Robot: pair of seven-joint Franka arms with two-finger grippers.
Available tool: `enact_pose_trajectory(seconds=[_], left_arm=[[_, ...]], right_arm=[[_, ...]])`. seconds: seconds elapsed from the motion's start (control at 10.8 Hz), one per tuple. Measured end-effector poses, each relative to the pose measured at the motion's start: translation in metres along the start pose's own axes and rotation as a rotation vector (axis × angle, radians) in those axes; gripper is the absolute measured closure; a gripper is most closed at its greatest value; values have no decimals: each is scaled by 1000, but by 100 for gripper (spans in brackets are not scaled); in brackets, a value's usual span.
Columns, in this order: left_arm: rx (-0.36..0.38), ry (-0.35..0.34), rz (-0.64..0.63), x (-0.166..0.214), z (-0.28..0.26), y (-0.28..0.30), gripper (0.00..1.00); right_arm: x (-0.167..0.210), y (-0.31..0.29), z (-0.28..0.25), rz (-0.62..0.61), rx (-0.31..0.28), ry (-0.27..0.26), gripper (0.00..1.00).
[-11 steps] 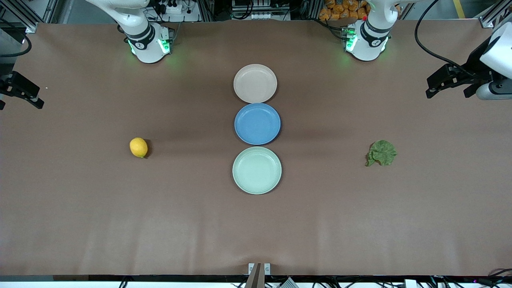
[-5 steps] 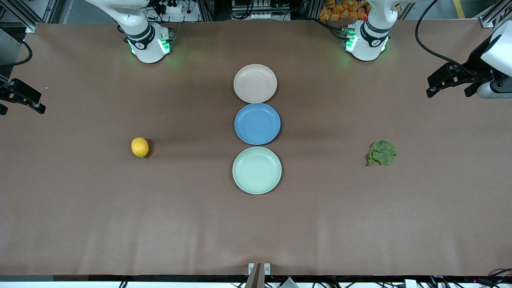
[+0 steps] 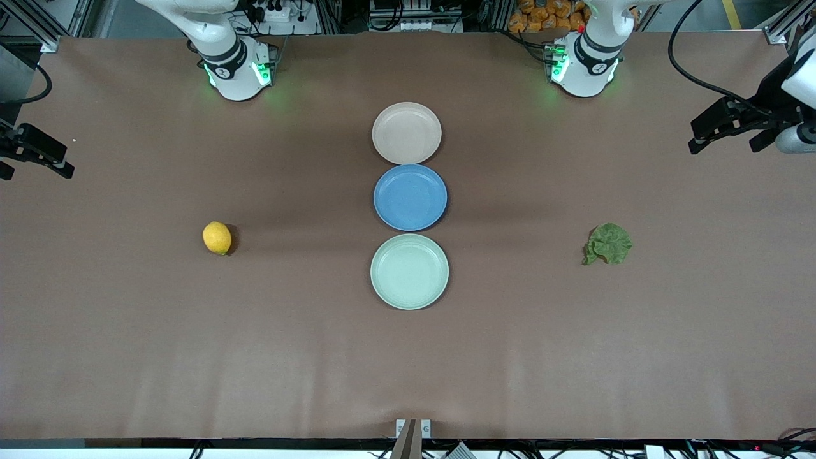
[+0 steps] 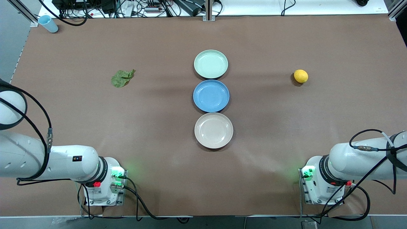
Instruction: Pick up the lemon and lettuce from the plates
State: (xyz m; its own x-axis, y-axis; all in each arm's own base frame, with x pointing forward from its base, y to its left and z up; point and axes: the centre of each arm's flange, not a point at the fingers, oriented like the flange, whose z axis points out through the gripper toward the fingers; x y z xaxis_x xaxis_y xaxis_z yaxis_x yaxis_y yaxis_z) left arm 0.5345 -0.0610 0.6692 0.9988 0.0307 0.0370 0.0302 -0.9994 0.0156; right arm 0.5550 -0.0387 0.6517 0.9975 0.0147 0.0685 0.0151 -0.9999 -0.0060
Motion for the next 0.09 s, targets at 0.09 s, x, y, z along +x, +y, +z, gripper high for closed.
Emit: enact_pose_trajectory(seconds=[0.09], left_arm=[[1, 1, -1, 0, 0, -1, 0]], right_arm=[[0, 0, 0, 0, 0, 0, 0]])
